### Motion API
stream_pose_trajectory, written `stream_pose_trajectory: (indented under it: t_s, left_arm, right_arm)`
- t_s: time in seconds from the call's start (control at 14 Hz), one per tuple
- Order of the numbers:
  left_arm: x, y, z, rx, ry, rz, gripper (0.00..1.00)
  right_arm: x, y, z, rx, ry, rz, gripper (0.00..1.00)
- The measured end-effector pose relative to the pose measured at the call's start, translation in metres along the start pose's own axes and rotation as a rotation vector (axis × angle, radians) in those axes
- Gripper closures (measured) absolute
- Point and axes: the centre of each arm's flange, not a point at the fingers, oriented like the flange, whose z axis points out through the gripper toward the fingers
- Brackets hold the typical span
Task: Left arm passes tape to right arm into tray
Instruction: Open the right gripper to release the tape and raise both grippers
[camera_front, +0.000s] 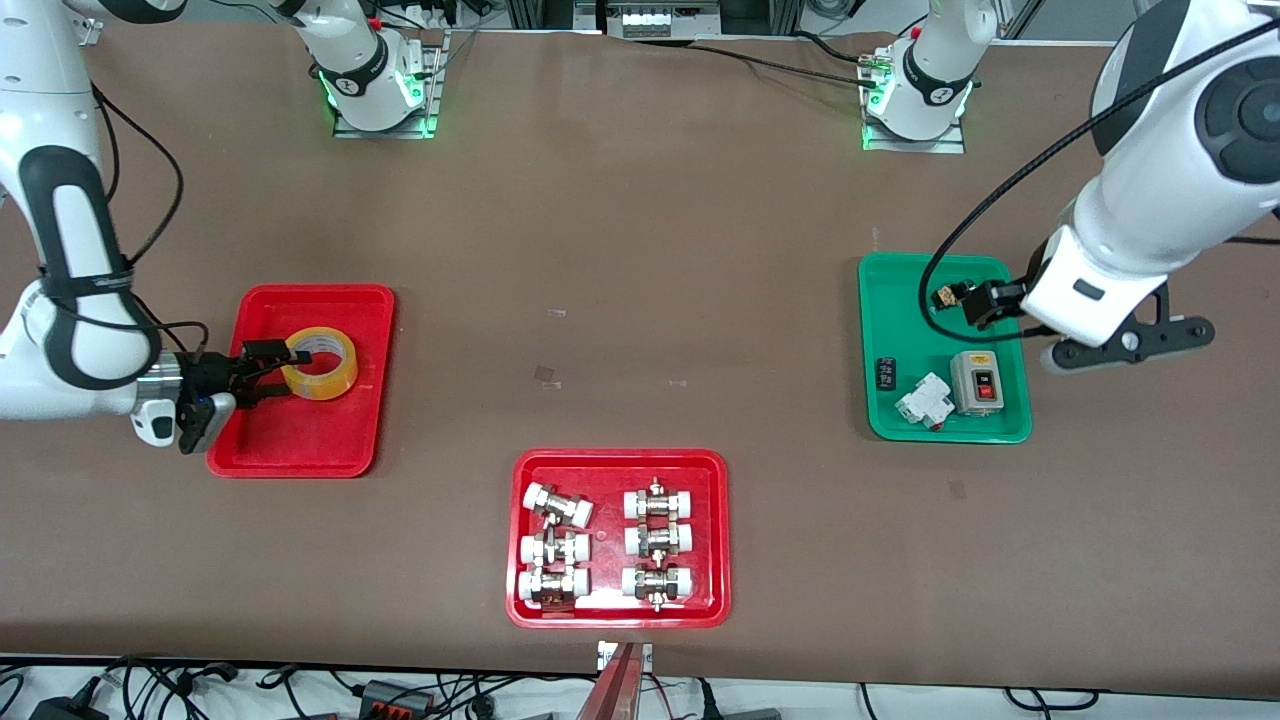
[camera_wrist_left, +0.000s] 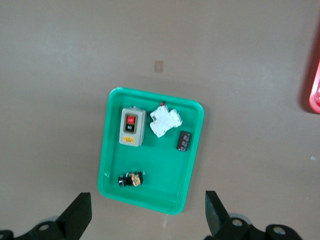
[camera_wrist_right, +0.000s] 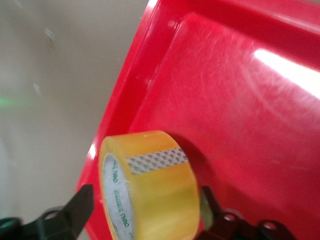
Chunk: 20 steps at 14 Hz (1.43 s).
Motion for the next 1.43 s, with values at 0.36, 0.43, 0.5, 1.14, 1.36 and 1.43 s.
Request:
stream_pose_trajectory:
  t_s: [0.36,0.43,0.5,1.14,1.36,1.43]
  left_arm:
    - [-0.027,-0.007,-0.005,-0.009,-0.027,-0.012,0.00]
    - [-0.033,-0.002,-0.010,-0.010,-0.024,-0.018,0.00]
    - [-0.037,0.001,-0.014,-0.012,-0.013,-0.024,0.00]
    - [-0.019,-0.038,-0.014,-0.039,0.010,0.180,0.00]
    - [-0.014,-0.040,-0.019,-0.047,0.019,0.189,0.00]
    - [-0.013,-0.040,-0.018,-0.050,0.015,0.196,0.00]
  right_arm:
    - [0.064,-0.083,-0.040,-0.301,-0.141,-0.022,0.00]
    - [0.072,-0.106,-0.056,-0.361,-0.143,0.008,0.00]
    - [0.077,-0.128,-0.073,-0.404,-0.137,0.055,0.00]
    - [0.051,-0.326,-0.206,-0.572,0.023,0.497,0.00]
    - [0.036,-0.355,-0.234,-0.589,0.077,0.497,0.00]
    - [0.034,-0.360,-0.239,-0.591,0.092,0.524,0.00]
